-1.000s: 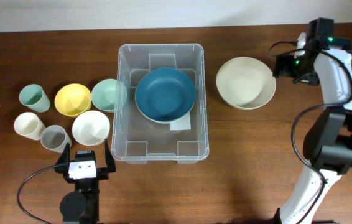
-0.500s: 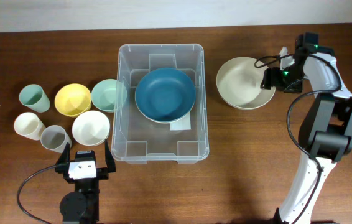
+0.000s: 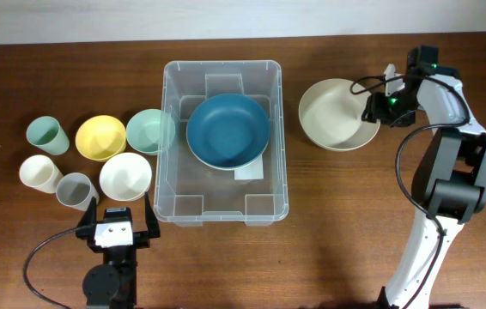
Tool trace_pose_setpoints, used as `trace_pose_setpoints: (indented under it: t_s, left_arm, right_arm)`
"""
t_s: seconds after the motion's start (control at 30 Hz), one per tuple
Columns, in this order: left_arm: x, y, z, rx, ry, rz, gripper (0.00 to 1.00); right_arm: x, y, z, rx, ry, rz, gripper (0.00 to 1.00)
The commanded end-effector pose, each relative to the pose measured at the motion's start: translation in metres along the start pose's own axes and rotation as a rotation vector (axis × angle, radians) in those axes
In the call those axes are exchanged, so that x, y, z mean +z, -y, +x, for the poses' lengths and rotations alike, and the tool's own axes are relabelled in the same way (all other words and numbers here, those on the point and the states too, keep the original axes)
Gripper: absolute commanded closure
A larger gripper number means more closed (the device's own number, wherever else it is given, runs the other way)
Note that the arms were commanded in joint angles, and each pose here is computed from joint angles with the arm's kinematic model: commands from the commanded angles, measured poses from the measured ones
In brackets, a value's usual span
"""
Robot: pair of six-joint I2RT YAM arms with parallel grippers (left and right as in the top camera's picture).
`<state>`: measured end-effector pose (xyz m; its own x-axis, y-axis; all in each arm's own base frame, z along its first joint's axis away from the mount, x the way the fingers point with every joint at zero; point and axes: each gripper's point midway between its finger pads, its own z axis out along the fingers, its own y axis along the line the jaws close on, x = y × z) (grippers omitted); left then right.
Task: Pack container
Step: 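Move the right gripper to the cream bowl and grasp its rim, then carry the cream bowl onto the plate stack and release it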
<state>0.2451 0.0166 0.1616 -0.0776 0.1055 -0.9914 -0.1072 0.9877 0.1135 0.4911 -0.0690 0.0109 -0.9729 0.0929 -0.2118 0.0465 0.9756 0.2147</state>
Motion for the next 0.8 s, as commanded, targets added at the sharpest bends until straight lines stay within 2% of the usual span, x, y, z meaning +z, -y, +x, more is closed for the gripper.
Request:
trace_pose_setpoints:
  t_s: [0.0,0.1,0.17,0.2,0.4,0.5,0.63,0.77]
  left_arm:
    - [0.0,-0.002,0.003,-0.013,-0.004,-0.01,0.0]
    - [0.0,-0.002,0.003,-0.013,-0.004,-0.01,0.0]
    - [0.0,-0.002,0.003,-0.013,-0.004,-0.01,0.0]
    - [0.0,-0.002,0.003,-0.013,-0.004,-0.01,0.0]
    - [0.0,-0.002,0.003,-0.013,-0.004,-0.01,0.0]
    - [0.0,-0.002,0.003,-0.013,-0.004,-0.01,0.0]
    - [0.0,-0.002,0.003,-0.013,-0.004,-0.01,0.0]
    - [0.0,-0.002,0.003,-0.013,-0.004,-0.01,0.0]
  right_arm:
    - [0.018,-0.004,0.011,0.009,-0.034,-0.044,0.48]
    - [0.018,-0.004,0.011,0.008,-0.032,-0.043,0.8]
    - [0.018,-0.004,0.011,0.009,-0.031,-0.042,0.93]
    - [0.018,-0.004,0.011,0.01,-0.031,-0.042,0.96]
    - [0.011,-0.003,0.005,0.042,-0.016,-0.039,0.96]
    - [-0.012,-0.003,-0.011,0.062,0.032,-0.033,0.96]
    - [-0.072,-0.007,-0.04,0.046,0.143,-0.017,0.96]
    - [-0.159,-0.017,-0.064,0.024,0.293,0.003,0.96]
